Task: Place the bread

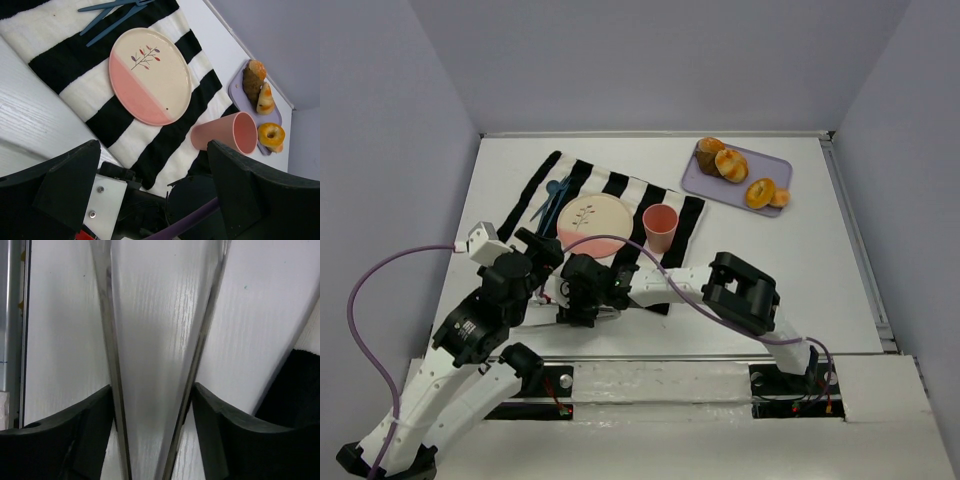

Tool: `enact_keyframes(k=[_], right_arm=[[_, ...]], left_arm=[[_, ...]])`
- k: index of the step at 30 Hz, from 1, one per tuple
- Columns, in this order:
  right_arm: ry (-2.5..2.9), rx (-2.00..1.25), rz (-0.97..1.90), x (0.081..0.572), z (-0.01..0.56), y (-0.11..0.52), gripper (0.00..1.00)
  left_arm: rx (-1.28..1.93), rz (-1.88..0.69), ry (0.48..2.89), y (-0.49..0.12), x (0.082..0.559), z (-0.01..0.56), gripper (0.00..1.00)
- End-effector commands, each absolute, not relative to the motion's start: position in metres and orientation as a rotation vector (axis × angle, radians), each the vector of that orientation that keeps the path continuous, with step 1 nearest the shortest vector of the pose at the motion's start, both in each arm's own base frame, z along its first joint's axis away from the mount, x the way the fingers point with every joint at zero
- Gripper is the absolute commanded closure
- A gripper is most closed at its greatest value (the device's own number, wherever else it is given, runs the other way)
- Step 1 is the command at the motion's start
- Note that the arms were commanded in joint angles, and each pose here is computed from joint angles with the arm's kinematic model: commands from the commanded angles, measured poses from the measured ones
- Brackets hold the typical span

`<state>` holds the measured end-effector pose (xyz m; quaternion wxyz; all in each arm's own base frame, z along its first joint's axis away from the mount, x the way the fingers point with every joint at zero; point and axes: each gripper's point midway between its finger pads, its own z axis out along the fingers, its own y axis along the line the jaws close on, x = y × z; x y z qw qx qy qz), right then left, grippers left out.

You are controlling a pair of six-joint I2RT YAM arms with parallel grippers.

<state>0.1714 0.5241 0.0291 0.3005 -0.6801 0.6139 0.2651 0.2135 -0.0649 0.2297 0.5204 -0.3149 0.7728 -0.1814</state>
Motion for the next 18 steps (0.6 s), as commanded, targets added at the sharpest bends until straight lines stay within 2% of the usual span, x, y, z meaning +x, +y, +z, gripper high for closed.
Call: enact_keyframes(k=[1,4,10,12,17,18], right_arm=[[1.654,-1.739,0.694,0.176,0.027,0.529,0.46],[1.648,-1.691,0.724,0.173,0.04,0.527,0.56],[1.628,-1.505,0.783,0.178,0.092,0.53,0.62],[1.61,-1.401,0.782,0.185,0.126,0.529,0.63],[1.664,-1.013,0.723,0.216,0.209,0.507,0.66],[1.69,-0.966,0.702,0.221,0.207,0.503,0.66]], left_arm=[[-0.785,-0.458,1.787,-0.059,0.214,0.249,0.01],[-0.788,-0.459,1.783,-0.059,0.214,0.249,0.01],[-0.792,-0.471,1.769,-0.057,0.213,0.255,0.01],[-0.806,-0.482,1.748,-0.055,0.212,0.261,0.01],[-0.804,-0.554,1.649,-0.051,0.21,0.304,0.01],[-0.802,-0.562,1.637,-0.051,0.209,0.309,0.01]])
